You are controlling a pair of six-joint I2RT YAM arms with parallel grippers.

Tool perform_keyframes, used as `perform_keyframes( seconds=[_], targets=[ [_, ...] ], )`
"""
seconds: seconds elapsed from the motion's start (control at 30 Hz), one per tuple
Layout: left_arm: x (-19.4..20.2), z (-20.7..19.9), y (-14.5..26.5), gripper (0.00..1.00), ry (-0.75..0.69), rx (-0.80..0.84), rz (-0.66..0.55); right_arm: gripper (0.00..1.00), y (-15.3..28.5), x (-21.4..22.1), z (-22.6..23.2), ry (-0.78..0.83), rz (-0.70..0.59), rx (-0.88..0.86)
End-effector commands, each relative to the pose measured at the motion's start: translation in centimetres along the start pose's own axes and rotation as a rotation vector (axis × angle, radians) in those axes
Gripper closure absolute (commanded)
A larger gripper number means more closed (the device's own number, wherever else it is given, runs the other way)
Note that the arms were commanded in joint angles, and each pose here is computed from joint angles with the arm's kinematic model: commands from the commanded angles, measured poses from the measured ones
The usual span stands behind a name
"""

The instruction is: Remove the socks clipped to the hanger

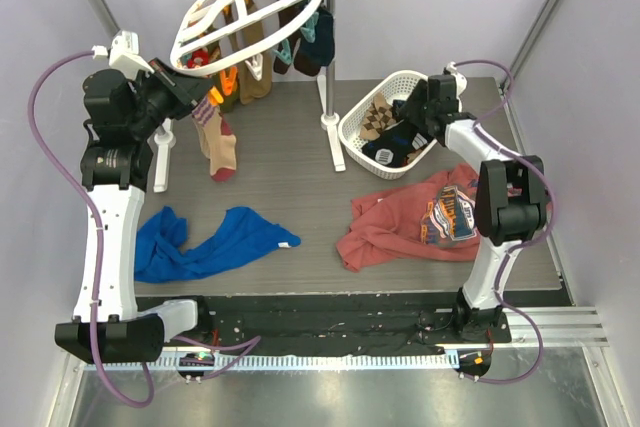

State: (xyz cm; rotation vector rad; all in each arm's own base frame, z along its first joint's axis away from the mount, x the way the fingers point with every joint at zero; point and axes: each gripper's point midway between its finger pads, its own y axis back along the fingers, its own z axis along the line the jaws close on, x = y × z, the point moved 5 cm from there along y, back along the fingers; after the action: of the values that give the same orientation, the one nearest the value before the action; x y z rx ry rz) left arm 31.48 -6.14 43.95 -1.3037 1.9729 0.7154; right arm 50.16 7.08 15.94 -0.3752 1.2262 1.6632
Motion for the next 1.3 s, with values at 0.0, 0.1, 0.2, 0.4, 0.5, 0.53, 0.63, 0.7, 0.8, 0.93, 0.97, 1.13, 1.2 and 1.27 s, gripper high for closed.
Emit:
perform_keyframes(
  seconds=[0.0, 0.1, 0.2, 0.4, 0.5, 0.53, 0.63, 0.7, 0.8, 0.93, 0.97, 1.13, 1.2, 1.27],
  targets=[
    [-1.1, -2.2, 0.4, 0.96, -0.064, 0.101, -0.03, 0.22, 7.2, -6.4, 3.8, 0.045, -0.169, -0.126],
    [-1.0, -2.5, 0.6, 0.96, -0.071, 0.12, -0.019, 0.2, 9.6, -6.8, 4.9, 0.099, -0.183, -0.198],
    [-0.9, -2.8, 0.7, 0.94, -0.073, 0.131, -0.016, 0.2, 13.0, -6.3, 7.4, 0.146, -0.206, -0.358],
    [-0.4, -3.0, 0.7, 0.94, -0.054, 0.154, 0.0, 0.22, 19.2, -0.1, 14.5, 0.199, -0.363, -0.636],
    [-0.4, -3.0, 0.6, 0.93, -0.043, 0.155, -0.005, 0.22, 20.3, 4.1, 18.4, 0.251, -0.377, -0.716],
    [-0.4, -2.9, 0.5, 0.93, -0.037, 0.155, -0.005, 0.22, 20.8, 4.8, 19.8, 0.255, -0.377, -0.749],
    [0.2, -4.0, 0.2, 0.93, -0.028, 0.191, 0.018, 0.23, 20.8, 8.0, 23.8, 0.258, -0.342, -0.818],
    [0.4, -4.2, -0.1, 0.93, -0.018, 0.198, 0.025, 0.23, 20.3, 9.7, 26.5, 0.29, -0.351, -0.846],
    [0.6, -4.5, -0.4, 0.93, -0.002, 0.209, 0.03, 0.23, 20.6, 13.3, 30.5, 0.351, -0.349, -0.897],
    [0.9, -4.6, -1.0, 0.93, 0.011, 0.213, 0.031, 0.22, 20.7, 15.9, 34.1, 0.374, -0.383, -0.952],
    [1.0, -4.8, -1.2, 0.93, 0.015, 0.216, 0.033, 0.22, 20.7, 16.7, 34.8, 0.382, -0.386, -0.962],
    [1.5, -5.7, -1.6, 0.93, 0.017, 0.24, 0.046, 0.22, 20.3, 18.7, 37.6, 0.386, -0.442, -0.993],
    [1.7, -5.9, -1.7, 0.93, 0.013, 0.242, 0.047, 0.22, 20.3, 18.9, 38.3, 0.394, -0.476, -0.978],
    [1.8, -5.9, -1.8, 0.93, 0.013, 0.239, 0.048, 0.22, 19.3, 19.9, 38.4, 0.406, -0.486, -0.948]
  ],
)
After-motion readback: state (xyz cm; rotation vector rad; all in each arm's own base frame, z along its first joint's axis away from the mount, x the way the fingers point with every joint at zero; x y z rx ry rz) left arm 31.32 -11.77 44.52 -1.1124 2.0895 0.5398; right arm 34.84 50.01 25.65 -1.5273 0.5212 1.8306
